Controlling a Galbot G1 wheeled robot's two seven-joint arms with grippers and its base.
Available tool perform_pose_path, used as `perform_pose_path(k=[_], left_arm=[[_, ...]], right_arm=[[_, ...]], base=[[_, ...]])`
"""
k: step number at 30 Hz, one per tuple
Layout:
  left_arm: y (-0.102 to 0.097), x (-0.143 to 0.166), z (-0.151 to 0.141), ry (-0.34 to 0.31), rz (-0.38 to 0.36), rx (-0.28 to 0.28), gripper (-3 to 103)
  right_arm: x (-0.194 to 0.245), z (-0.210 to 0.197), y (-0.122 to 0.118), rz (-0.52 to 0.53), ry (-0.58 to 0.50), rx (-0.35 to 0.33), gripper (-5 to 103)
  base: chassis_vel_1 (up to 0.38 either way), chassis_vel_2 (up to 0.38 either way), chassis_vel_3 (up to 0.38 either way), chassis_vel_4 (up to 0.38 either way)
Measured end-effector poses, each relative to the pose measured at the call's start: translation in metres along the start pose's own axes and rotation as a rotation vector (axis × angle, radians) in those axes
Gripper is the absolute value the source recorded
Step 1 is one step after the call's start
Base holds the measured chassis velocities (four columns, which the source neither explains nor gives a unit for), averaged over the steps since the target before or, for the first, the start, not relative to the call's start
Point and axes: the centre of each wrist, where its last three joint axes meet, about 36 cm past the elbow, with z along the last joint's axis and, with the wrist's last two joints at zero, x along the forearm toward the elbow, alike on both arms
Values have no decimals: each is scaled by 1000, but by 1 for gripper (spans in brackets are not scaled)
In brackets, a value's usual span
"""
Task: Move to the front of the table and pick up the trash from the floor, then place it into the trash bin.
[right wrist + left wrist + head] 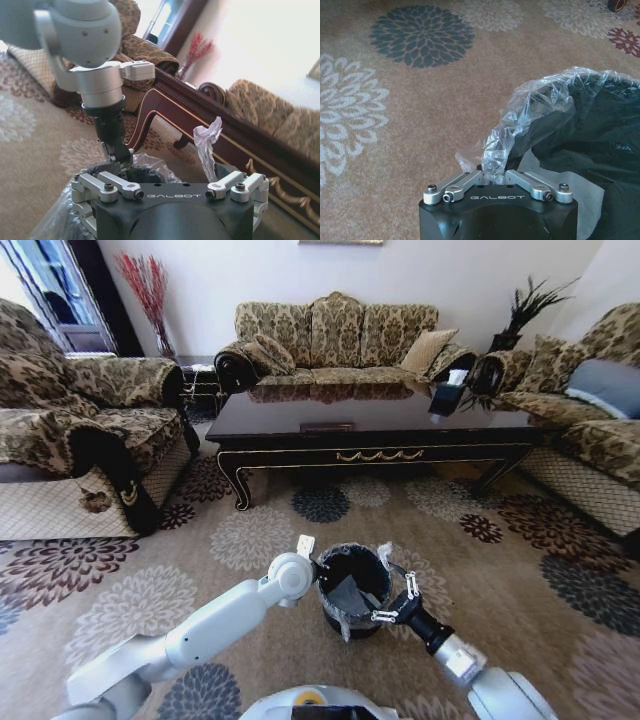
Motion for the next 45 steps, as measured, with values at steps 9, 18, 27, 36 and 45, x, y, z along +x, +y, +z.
perform_pose_path(k=[9, 18, 27, 36, 45], left_arm=[[-1, -3, 0, 8, 1, 6, 2], [-4, -2, -1, 7, 8, 4, 2], [-1, 2, 2, 9, 10, 5, 2], [-4, 4, 2, 11, 17, 5, 2], [-1, 4, 3, 16, 14, 18, 2]], right_arm=[[1, 2, -8, -109, -65, 21, 100], [-4, 4, -4, -99, -102, -68, 100], [-1, 7, -11, -151, -125, -12, 100], [-8, 3, 2, -93, -100, 81, 100], [-4, -4, 9, -21, -33, 63, 100]], base=[[0, 0, 0, 0], [0, 0, 0, 0], [0, 0, 0, 0], [0, 0, 0, 0], [0, 0, 0, 0]])
